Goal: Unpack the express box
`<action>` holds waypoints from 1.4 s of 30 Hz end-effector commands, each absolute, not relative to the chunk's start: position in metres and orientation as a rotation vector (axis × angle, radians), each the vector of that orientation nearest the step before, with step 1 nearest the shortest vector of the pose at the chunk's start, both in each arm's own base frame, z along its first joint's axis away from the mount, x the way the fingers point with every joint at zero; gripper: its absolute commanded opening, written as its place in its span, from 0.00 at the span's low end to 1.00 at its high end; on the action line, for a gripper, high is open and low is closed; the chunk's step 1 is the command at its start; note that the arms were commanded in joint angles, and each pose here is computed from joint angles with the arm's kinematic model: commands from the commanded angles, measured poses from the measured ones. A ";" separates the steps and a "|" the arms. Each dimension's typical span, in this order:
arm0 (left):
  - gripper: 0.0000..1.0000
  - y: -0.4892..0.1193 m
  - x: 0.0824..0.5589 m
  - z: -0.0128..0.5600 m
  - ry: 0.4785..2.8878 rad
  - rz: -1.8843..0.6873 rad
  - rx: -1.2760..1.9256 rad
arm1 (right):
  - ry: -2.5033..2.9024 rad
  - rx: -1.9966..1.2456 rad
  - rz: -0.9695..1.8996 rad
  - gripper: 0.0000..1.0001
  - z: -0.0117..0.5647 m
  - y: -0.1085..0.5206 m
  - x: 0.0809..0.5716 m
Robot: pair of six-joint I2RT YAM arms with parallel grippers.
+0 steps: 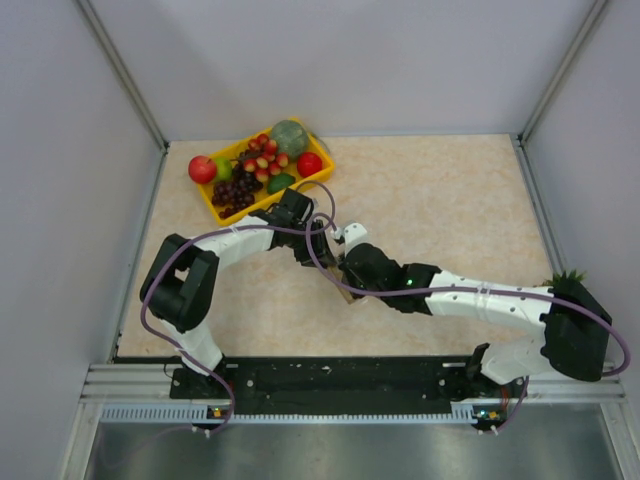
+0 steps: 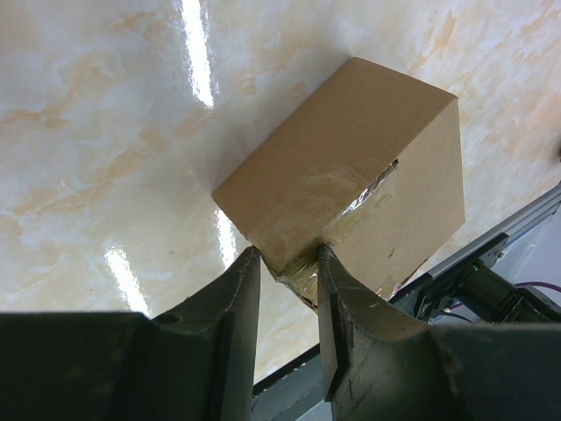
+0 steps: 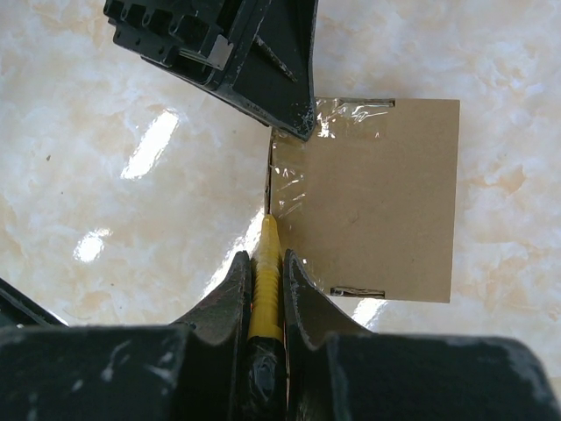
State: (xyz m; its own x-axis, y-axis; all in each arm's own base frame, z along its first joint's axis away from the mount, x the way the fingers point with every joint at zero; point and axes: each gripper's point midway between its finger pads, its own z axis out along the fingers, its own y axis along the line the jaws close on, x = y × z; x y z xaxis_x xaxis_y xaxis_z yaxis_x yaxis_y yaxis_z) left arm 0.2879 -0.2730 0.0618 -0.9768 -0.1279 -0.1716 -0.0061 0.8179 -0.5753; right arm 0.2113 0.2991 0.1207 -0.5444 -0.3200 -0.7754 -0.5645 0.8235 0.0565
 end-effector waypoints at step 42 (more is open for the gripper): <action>0.31 -0.205 0.276 -0.016 2.956 -0.326 -0.106 | 2.262 -0.610 0.366 0.00 0.170 0.258 0.184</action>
